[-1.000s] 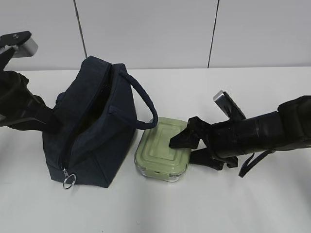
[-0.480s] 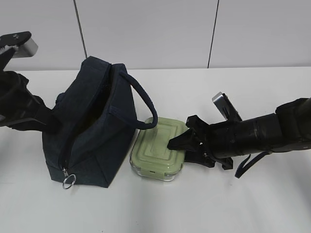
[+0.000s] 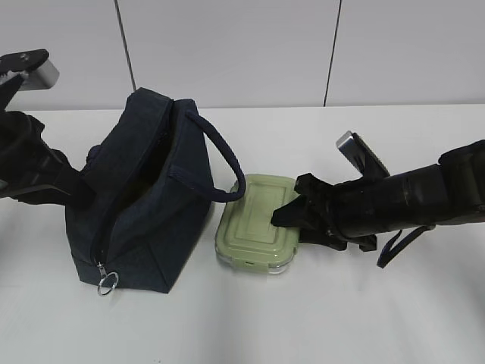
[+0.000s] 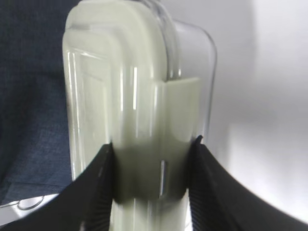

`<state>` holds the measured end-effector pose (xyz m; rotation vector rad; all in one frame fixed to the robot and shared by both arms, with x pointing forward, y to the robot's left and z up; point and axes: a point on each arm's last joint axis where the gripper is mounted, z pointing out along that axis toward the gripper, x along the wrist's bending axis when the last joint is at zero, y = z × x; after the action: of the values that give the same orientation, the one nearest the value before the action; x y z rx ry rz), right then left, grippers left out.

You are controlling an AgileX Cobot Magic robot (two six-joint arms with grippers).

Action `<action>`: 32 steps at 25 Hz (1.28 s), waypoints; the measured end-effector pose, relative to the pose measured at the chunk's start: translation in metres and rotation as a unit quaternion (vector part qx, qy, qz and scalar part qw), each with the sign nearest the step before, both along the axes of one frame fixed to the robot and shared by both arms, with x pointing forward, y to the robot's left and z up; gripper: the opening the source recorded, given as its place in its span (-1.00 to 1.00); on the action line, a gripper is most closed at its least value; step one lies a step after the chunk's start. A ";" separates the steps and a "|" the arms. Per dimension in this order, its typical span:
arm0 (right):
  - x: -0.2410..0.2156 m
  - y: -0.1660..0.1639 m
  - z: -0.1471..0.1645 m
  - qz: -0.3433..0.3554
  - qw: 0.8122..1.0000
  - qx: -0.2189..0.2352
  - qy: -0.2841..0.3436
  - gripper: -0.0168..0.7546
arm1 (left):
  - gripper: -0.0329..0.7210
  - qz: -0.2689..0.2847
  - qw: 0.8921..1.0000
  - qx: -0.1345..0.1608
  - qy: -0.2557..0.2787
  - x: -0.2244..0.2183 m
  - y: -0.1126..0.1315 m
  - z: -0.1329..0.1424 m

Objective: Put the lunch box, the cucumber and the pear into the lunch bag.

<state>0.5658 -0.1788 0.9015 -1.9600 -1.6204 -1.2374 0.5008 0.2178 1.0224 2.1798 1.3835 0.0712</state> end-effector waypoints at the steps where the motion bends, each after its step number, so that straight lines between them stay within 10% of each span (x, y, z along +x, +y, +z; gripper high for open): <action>1: 0.000 -0.003 0.004 -0.002 1.000 -0.011 -0.010 -0.16 | -0.91 0.000 1.000 0.000 0.000 0.000 0.000 0.000; 24: -0.026 -0.028 0.122 0.008 0.976 -0.071 -0.206 -0.17 | -0.91 0.000 1.000 0.002 0.000 0.000 0.000 0.000; 32: -0.029 -0.047 0.121 -0.012 0.976 -0.113 -0.187 -0.18 | -0.91 -0.001 1.000 0.002 0.000 0.000 0.000 0.000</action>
<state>0.5364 -0.2254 1.0220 -1.9677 -1.9981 -1.5678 0.5008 0.2181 1.0223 2.1841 1.3828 0.0746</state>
